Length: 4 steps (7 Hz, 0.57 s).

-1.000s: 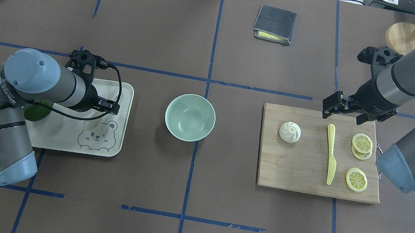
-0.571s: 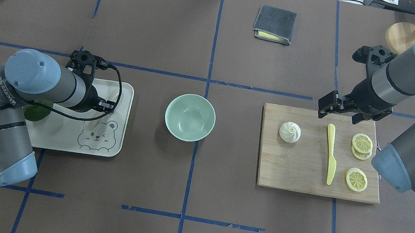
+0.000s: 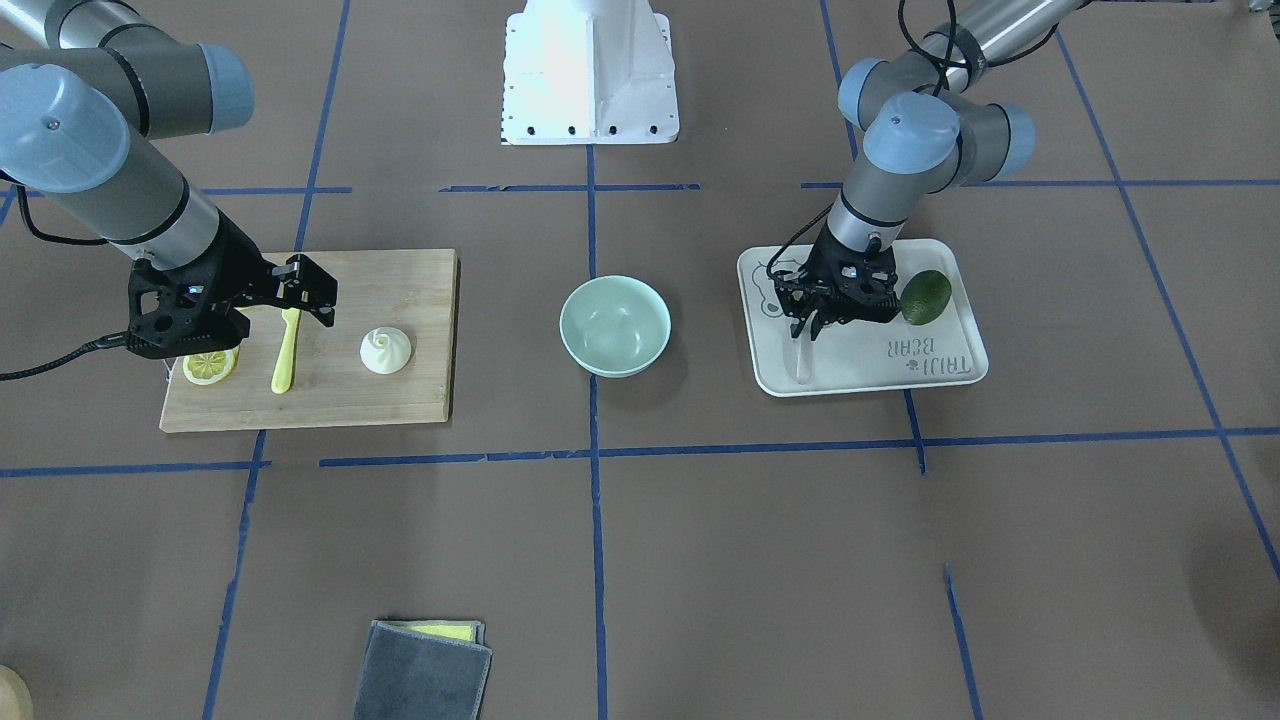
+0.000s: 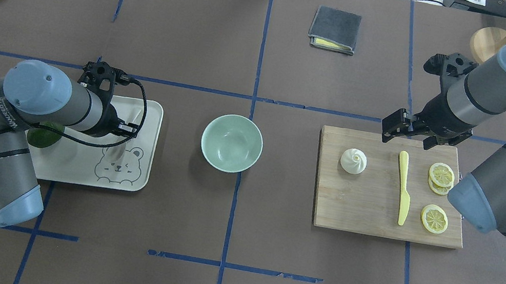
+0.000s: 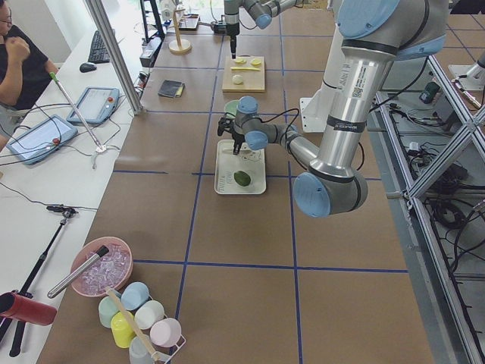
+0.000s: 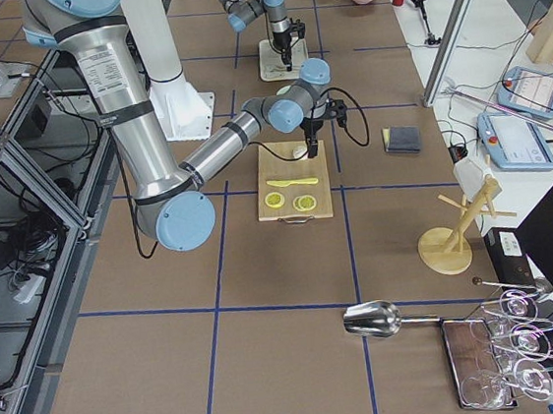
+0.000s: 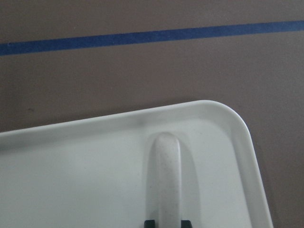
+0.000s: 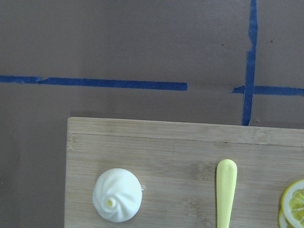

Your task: Put spoon and bun in bowl

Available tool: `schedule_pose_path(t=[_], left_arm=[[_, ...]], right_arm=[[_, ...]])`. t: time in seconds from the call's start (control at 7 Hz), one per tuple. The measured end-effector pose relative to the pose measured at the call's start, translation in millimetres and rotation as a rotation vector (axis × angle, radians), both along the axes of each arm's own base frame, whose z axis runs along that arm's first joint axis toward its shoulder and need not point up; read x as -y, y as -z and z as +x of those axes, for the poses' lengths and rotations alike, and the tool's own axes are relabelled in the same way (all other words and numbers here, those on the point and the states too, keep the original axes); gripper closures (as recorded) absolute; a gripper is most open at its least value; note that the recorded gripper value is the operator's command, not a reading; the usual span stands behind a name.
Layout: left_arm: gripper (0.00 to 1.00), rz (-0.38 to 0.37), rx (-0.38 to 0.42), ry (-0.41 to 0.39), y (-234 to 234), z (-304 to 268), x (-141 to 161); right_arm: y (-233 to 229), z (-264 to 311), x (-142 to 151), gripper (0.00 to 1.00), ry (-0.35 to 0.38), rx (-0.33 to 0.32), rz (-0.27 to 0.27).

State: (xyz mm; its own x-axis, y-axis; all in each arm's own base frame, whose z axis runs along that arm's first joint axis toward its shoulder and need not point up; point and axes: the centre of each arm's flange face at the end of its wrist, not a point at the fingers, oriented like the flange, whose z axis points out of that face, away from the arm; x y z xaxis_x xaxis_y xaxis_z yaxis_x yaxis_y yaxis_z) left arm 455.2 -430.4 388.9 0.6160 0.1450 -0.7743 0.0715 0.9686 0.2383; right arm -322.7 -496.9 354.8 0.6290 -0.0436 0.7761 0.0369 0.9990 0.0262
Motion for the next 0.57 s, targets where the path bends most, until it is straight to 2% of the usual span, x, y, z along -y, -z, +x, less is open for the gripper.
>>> schedule_pose_path(t=[0.57], left_arm=[[1.0,-0.013,0.015,0.007,48.6,-23.4,-8.9]], right_arm=[[9.1,-27.7,-1.0,0.0,-0.011,-0.024,0.018]])
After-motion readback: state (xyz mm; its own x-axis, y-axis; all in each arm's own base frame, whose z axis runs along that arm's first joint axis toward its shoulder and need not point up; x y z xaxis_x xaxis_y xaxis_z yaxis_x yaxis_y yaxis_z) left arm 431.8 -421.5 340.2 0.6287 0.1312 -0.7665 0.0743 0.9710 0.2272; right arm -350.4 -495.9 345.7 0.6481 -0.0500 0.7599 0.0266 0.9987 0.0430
